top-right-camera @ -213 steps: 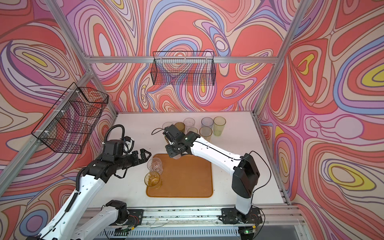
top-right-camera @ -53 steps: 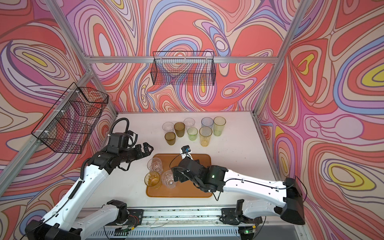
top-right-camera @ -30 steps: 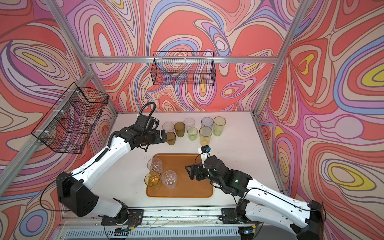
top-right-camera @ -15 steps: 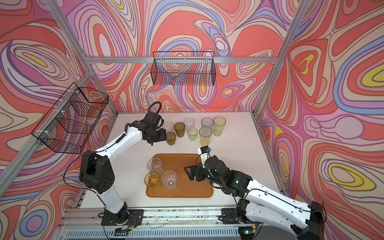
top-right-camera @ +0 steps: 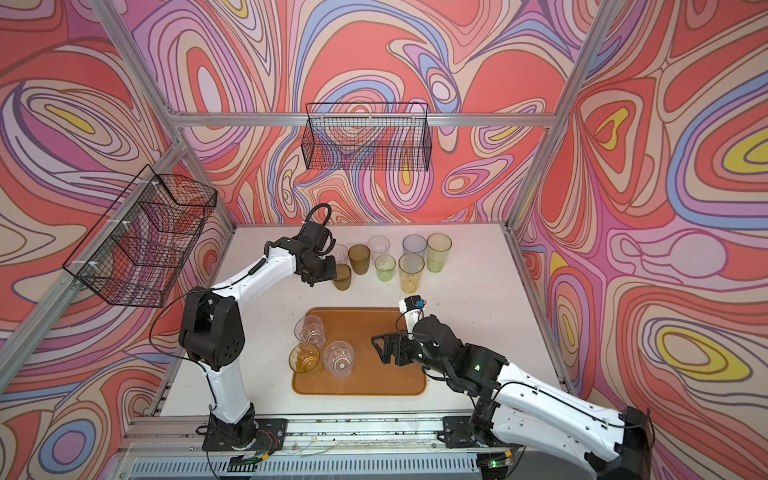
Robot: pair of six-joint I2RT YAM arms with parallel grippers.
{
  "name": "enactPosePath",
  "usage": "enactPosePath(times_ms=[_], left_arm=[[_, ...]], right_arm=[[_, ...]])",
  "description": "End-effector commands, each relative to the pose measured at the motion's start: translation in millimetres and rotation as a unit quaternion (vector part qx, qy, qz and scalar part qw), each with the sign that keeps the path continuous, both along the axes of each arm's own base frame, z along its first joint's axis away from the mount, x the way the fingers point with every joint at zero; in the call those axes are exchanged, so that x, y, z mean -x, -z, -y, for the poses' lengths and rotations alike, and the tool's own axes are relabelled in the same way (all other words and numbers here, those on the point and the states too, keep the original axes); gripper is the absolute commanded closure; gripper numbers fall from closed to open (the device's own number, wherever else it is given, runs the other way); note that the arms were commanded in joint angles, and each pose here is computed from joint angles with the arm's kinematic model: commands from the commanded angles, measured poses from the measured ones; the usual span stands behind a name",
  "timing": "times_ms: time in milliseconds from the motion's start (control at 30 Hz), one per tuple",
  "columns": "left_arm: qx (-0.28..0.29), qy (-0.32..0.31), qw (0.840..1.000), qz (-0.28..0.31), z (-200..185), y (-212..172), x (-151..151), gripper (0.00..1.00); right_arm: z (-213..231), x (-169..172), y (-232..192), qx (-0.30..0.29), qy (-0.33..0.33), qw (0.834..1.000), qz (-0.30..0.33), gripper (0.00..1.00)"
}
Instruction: Place the glasses into the tray
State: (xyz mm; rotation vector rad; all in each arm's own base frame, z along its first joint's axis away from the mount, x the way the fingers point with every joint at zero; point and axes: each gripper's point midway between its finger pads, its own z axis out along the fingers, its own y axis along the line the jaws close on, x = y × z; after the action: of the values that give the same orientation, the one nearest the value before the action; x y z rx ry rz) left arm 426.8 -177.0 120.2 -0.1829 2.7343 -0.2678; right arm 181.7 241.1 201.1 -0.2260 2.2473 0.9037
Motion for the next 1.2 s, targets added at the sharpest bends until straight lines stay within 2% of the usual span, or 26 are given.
enactPosePath(times_ms=[0,200,667,700,767,800,1167], left_arm=[[-0.025,-0.002,1.0,-0.007,-9.5,4.4,-4.7,0.53],[-0.032,-0.007,0.999,-0.011,-17.2,9.3,-13.4,0.57],[-0.028,0.003,0.999,-0.022,-7.8,24.0,-30.7,0.66],[-0.03,0.003,0.999,-0.023,-8.0,25.1,-31.2,0.69],[-0.032,0.004,0.999,-0.024,-7.7,26.4,-32.3,0.81],[-0.031,0.005,0.999,-0.024,-7.1,26.3,-33.0,0.83],[-0.051,0.013,0.998,-0.041,-11.6,37.1,-29.4,0.85]], right_arm=[[0.7,0.2,-5.6,-0.013,0.001,1.0,0.004,0.02],[-2.4,0.2,-10.3,-0.024,-0.003,1.0,0.006,0.02],[-5.0,-1.1,-0.3,-0.024,0.004,1.0,-0.01,0.02],[-4.9,-1.1,-0.2,-0.024,0.004,1.0,-0.01,0.02],[-4.9,-1.5,1.2,-0.022,0.005,1.0,-0.012,0.02],[-5.1,-1.4,1.7,-0.022,0.005,1.0,-0.013,0.02],[-4.9,-1.0,0.5,-0.026,0.006,1.0,-0.013,0.02]])
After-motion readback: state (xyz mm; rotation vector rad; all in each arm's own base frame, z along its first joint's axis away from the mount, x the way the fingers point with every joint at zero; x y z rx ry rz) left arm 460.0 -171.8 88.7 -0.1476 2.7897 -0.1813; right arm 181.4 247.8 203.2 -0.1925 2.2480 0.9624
